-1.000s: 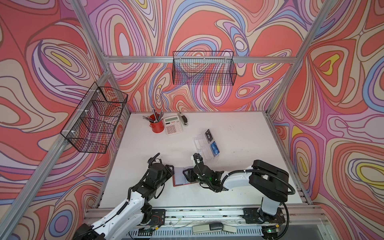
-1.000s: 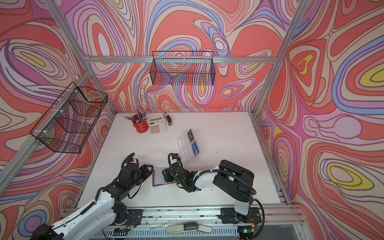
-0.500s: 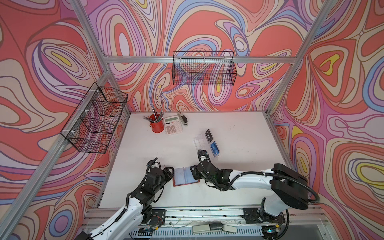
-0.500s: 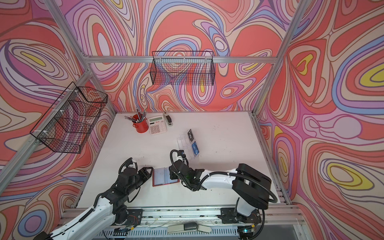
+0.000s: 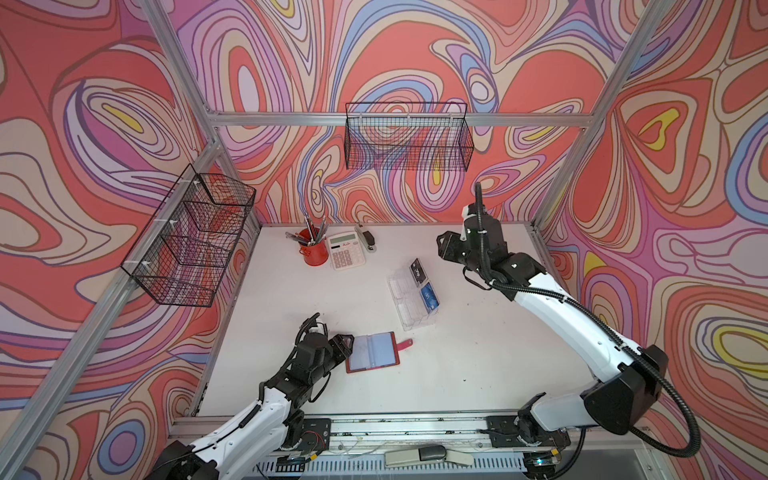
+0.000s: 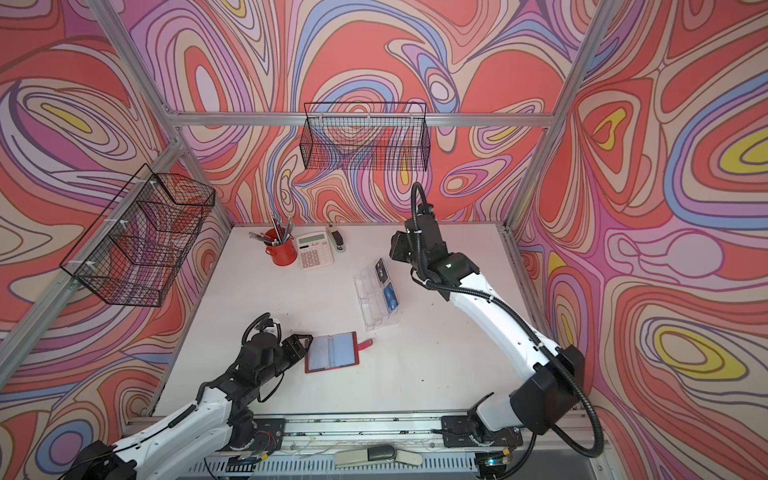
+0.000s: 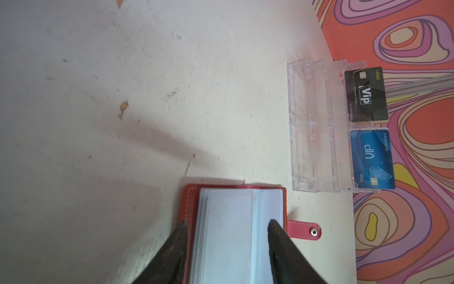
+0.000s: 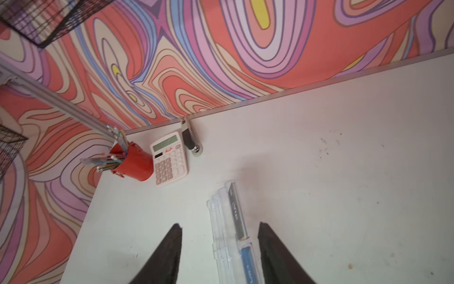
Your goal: Put the credit cards into the card holder
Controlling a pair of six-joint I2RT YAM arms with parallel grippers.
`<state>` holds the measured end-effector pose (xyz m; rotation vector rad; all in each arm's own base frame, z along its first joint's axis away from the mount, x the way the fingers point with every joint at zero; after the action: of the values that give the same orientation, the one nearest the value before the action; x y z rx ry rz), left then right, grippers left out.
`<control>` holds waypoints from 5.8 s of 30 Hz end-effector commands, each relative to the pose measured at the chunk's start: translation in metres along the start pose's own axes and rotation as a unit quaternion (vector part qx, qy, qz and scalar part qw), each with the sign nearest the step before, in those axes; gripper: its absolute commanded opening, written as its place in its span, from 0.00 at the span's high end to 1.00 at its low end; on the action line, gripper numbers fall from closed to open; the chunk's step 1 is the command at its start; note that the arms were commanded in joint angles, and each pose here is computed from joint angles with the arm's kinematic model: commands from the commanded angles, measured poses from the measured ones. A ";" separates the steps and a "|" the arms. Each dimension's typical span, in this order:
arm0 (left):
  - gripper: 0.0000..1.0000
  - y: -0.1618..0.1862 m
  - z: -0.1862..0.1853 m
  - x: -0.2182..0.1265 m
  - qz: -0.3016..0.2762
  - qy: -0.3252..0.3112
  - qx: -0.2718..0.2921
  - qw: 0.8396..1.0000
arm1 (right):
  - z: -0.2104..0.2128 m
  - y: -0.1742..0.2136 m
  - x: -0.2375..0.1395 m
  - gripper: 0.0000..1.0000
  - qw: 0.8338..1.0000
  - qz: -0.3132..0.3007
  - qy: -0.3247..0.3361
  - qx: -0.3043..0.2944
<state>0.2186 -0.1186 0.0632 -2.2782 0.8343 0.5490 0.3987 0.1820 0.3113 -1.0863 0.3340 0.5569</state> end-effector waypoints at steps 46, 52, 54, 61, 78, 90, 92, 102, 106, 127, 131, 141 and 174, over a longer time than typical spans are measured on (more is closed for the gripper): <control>0.43 0.000 -0.012 0.010 0.022 0.008 0.019 1.000 | -0.012 0.115 0.113 0.67 0.966 0.244 -0.070 -0.043; 0.43 0.000 -0.013 0.011 0.024 0.007 0.020 0.999 | -0.013 0.117 0.114 0.69 0.966 0.244 -0.068 -0.045; 0.43 0.000 -0.012 0.011 0.023 0.006 0.019 1.000 | -0.012 0.117 0.114 0.70 0.966 0.243 -0.068 -0.046; 0.43 -0.001 -0.013 0.010 0.022 0.008 0.021 0.999 | -0.011 0.121 0.116 0.71 0.966 0.245 -0.065 -0.050; 0.43 -0.001 -0.014 0.009 0.021 0.009 0.022 0.999 | -0.011 0.139 0.133 0.71 0.962 0.263 -0.043 -0.068; 0.43 -0.001 -0.013 0.010 0.022 0.008 0.021 1.000 | -0.007 0.139 0.132 0.71 0.962 0.260 -0.052 -0.066; 0.43 -0.001 -0.014 0.009 0.022 0.009 0.022 0.999 | -0.005 0.136 0.129 0.71 0.963 0.256 -0.057 -0.067; 0.43 -0.001 -0.013 0.011 0.024 0.006 0.023 0.999 | 0.005 0.125 0.114 0.71 0.965 0.241 -0.081 -0.064; 0.43 0.000 -0.012 0.013 0.026 0.004 0.022 0.999 | 0.007 0.121 0.110 0.71 0.966 0.235 -0.085 -0.065; 0.43 0.001 -0.015 0.013 0.034 0.008 0.023 0.999 | -0.005 0.104 0.102 1.00 0.975 0.203 -0.038 -0.086; 0.43 0.001 -0.016 0.013 0.035 0.011 0.023 0.999 | -0.009 0.098 0.097 1.00 0.977 0.190 -0.021 -0.090; 0.35 -0.004 -0.029 0.000 -0.004 0.078 0.041 0.996 | -0.020 0.062 0.028 1.00 0.991 0.116 0.014 -0.058; 0.42 0.005 0.012 -0.038 0.019 -0.049 0.095 0.994 | 0.090 0.335 -0.020 1.00 0.971 0.079 -0.197 0.113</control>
<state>0.1904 -0.0962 0.0876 -2.0665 0.8197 0.5658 0.1809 0.3687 0.1048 -0.8187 0.1677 0.8954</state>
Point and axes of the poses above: each gripper's point midway between its finger pads, its own x axis out along the fingers, its own z axis along the line the jaws close on, y = z × x, the point moved 2 cm from there along -x, back along the fingers, and after that the axes turned 3 degrees about x, right-handed, at the moved point
